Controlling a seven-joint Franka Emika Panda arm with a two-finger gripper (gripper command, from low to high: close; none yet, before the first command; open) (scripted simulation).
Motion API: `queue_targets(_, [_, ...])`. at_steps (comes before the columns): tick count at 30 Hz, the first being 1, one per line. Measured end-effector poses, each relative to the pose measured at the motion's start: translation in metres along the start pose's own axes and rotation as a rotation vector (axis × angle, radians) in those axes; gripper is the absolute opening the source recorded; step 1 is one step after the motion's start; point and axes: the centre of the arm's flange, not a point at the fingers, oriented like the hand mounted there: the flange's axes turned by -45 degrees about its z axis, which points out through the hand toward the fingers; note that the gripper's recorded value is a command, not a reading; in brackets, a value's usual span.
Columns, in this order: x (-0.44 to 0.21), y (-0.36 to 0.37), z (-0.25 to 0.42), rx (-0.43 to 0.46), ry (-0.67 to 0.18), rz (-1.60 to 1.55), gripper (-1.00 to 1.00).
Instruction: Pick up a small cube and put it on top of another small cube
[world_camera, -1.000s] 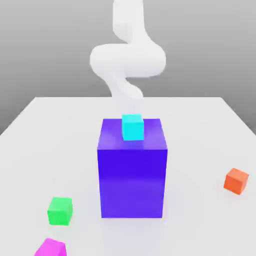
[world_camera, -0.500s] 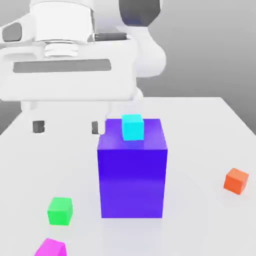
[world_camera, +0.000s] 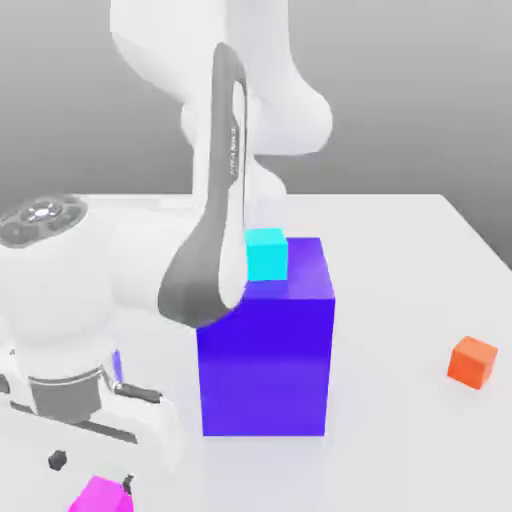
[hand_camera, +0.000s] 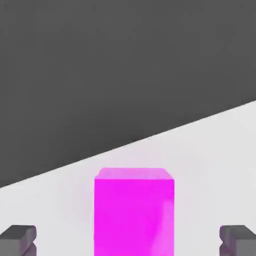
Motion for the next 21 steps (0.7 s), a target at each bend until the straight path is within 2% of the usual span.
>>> queue_targets(1, [-0.001, 0.000, 0.013, 0.000, -0.001, 0.001, -1.00])
queue_targets(8, [-0.001, 0.000, 0.015, 0.000, -0.001, 0.001, -1.00])
queue_targets(12, [-0.001, 0.001, -0.033, 0.000, -0.002, 0.002, -1.00])
queue_targets(21, [-0.088, 0.043, -0.086, 0.015, -0.005, 0.300, -1.00])
